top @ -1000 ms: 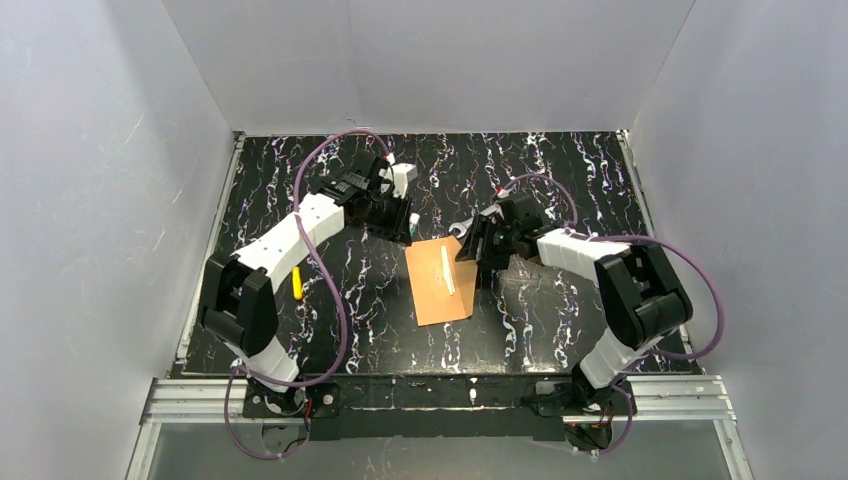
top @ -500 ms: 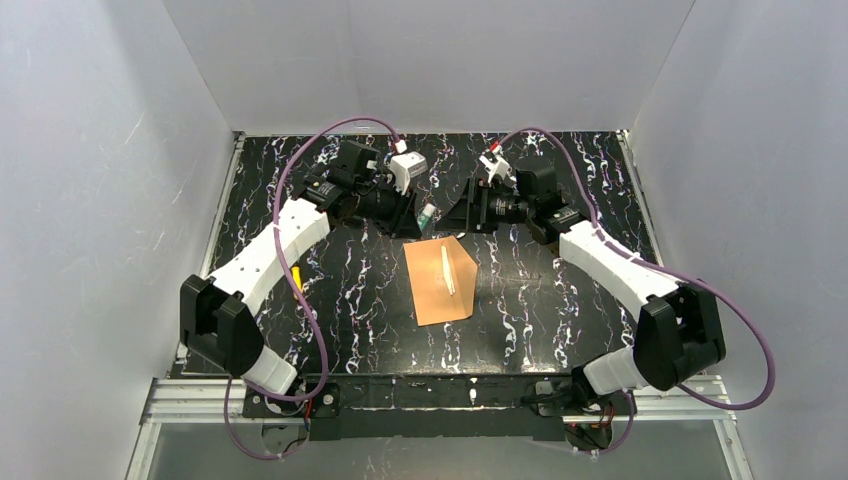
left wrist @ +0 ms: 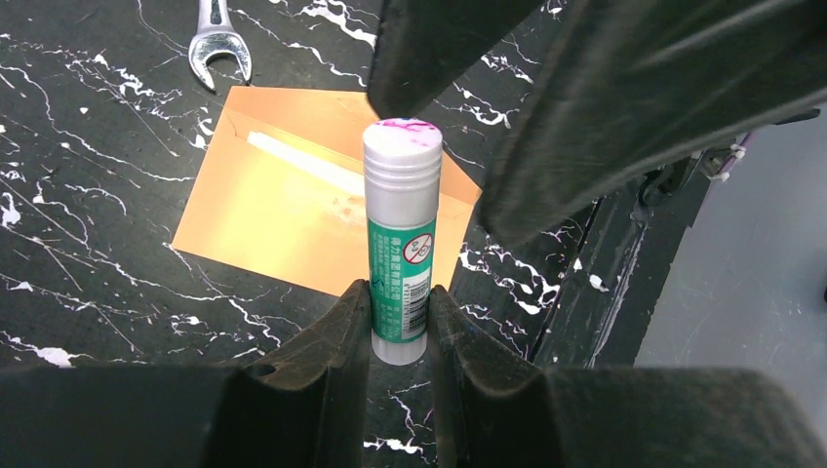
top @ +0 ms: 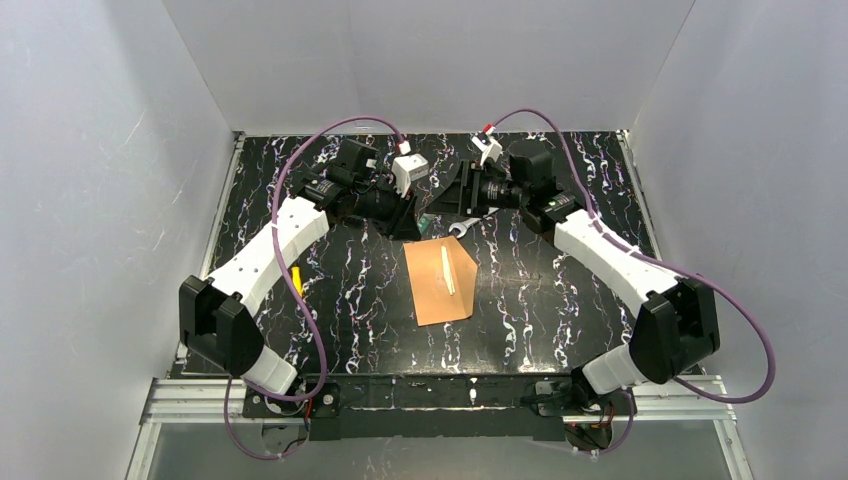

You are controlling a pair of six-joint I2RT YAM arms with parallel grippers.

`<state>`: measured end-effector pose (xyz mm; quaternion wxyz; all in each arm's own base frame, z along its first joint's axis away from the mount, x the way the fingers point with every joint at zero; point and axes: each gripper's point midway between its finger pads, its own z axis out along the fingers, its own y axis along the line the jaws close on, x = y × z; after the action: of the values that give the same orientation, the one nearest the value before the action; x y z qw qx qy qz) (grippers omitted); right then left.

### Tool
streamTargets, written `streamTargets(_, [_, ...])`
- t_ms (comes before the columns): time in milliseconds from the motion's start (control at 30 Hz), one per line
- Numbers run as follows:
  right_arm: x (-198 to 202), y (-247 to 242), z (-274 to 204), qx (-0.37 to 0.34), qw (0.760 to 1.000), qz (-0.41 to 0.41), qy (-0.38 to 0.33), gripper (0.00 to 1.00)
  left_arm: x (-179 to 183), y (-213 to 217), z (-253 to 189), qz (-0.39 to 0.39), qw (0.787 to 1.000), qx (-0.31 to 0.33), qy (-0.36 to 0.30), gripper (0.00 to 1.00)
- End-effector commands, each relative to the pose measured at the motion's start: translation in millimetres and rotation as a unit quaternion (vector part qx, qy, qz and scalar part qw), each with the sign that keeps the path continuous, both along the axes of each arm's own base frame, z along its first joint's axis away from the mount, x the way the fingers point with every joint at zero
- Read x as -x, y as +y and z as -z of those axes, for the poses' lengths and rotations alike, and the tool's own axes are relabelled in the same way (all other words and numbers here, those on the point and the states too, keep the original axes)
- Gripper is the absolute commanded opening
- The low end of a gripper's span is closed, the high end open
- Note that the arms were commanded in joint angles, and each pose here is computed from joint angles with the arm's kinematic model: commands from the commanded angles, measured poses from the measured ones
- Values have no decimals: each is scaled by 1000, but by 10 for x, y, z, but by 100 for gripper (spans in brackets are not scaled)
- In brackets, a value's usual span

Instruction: Place the letter into the envelope and seal it

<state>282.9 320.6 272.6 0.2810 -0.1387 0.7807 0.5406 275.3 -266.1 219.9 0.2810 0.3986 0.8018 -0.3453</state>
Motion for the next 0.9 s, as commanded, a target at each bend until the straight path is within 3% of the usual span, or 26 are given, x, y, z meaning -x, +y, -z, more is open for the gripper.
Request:
streamTargets(0, [-94, 71, -20, 15, 1000, 16, 12, 61, 73, -11, -197, 24, 999, 17, -16, 0])
streamTargets(200, [-39, 138, 52, 37, 999, 9, 19, 57, 75, -9, -193, 25, 999, 16, -17, 0])
streamTargets(400, [-59, 140, -1, 27, 999, 22, 15, 38, 105, -5, -187, 31, 999, 16, -13, 0])
streamTargets(600, [-56, 170, -19, 16, 999, 18, 21, 44, 135, 22, -171, 35, 999, 10, -13, 0])
streamTargets(800, [-34, 193, -64, 6, 1000, 10, 22, 7, 108, 21, -192, 24, 1000, 10, -12, 1])
streamTargets(867, [-23, 206, -119, -4, 1000, 7, 24, 4, 59, 9, -209, 4, 1000, 13, -9, 21])
